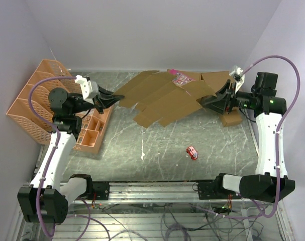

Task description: Fold the paper box

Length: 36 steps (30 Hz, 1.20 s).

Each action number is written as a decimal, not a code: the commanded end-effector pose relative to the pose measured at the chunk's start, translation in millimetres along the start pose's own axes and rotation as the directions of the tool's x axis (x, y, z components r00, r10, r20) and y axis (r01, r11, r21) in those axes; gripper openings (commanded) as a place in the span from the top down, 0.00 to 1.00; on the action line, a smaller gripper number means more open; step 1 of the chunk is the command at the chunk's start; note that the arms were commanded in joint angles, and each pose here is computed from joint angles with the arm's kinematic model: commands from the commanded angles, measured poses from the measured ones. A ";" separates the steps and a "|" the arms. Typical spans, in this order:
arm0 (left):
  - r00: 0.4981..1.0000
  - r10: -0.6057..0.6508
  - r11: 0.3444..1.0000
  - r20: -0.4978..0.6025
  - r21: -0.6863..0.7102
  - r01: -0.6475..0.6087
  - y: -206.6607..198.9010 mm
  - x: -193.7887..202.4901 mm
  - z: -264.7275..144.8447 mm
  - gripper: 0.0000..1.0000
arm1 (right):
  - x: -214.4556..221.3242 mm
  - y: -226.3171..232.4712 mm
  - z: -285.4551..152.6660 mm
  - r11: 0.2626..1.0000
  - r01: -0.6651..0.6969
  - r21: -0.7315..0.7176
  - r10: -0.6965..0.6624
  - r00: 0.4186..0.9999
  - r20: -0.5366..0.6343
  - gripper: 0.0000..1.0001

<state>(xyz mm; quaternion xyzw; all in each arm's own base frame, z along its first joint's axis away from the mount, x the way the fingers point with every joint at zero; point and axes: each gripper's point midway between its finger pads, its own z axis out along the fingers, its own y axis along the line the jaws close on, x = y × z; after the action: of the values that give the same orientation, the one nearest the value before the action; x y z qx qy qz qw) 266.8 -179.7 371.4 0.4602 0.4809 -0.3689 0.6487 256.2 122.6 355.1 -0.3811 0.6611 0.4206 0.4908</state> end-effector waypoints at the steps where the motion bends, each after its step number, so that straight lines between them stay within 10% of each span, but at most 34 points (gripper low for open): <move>1: 0.997 0.069 0.997 0.033 -0.020 -0.068 6.8 -21.7 -0.1 0.93 | 5.1 5.0 2.0 1.000 -0.008 -0.023 0.008 1.000 -0.003 0.63; 21: 0.988 0.030 0.995 0.150 0.092 -0.044 -13.6 -42.8 2.7 0.93 | -8.8 -16.2 11.6 0.998 0.055 -0.019 -0.054 0.997 0.058 0.66; 30: 0.989 0.025 0.994 0.147 0.100 -0.040 -12.8 -42.3 3.6 0.93 | -20.5 -15.4 10.1 0.994 0.108 -0.005 -0.107 0.992 0.071 0.98; 36: 0.988 0.028 0.994 0.149 0.098 -0.043 -13.3 -44.3 3.3 0.93 | -14.7 -11.9 11.6 0.995 0.096 -0.036 -0.093 0.993 0.071 1.00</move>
<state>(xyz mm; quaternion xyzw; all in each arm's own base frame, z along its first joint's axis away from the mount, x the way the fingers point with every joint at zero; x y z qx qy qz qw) 248.7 -186.8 403.8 0.4603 0.4218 -0.4271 0.6540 280.8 125.9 362.8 -0.3948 0.6299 0.4117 0.5271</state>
